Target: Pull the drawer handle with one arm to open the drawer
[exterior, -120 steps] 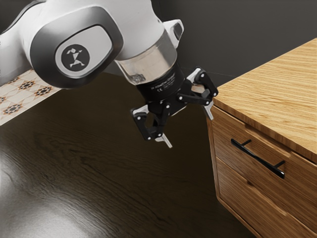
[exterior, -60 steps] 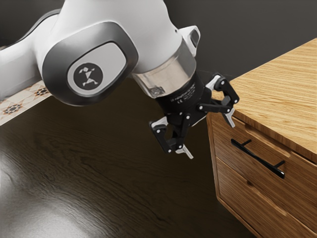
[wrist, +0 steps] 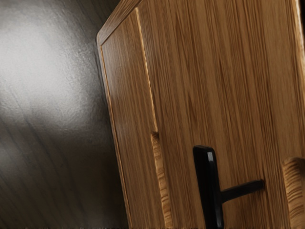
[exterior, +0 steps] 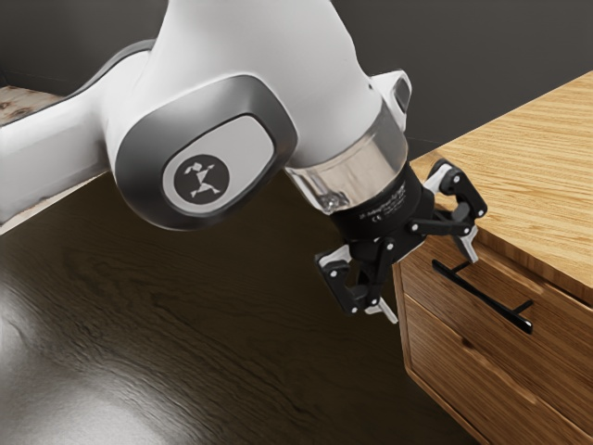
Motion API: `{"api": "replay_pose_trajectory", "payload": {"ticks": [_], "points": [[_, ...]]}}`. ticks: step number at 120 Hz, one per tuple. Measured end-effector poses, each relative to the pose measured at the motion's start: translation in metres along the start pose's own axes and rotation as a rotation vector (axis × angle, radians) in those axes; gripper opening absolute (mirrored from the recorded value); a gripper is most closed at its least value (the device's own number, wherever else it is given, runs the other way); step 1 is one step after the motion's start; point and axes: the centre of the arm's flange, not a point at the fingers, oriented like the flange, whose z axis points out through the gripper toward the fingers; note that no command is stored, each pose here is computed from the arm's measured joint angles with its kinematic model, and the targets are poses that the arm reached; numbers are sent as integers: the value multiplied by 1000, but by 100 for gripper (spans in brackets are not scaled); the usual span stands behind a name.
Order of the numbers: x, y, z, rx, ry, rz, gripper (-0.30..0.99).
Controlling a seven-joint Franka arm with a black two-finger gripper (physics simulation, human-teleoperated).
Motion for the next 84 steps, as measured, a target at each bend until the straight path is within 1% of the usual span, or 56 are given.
{"api": "replay_pose_trajectory", "payload": {"ticks": [28,84], "points": [[-7,2,4,-8,-3,-1,67],[-13,1,15,-7,-6,-9,50]]}}
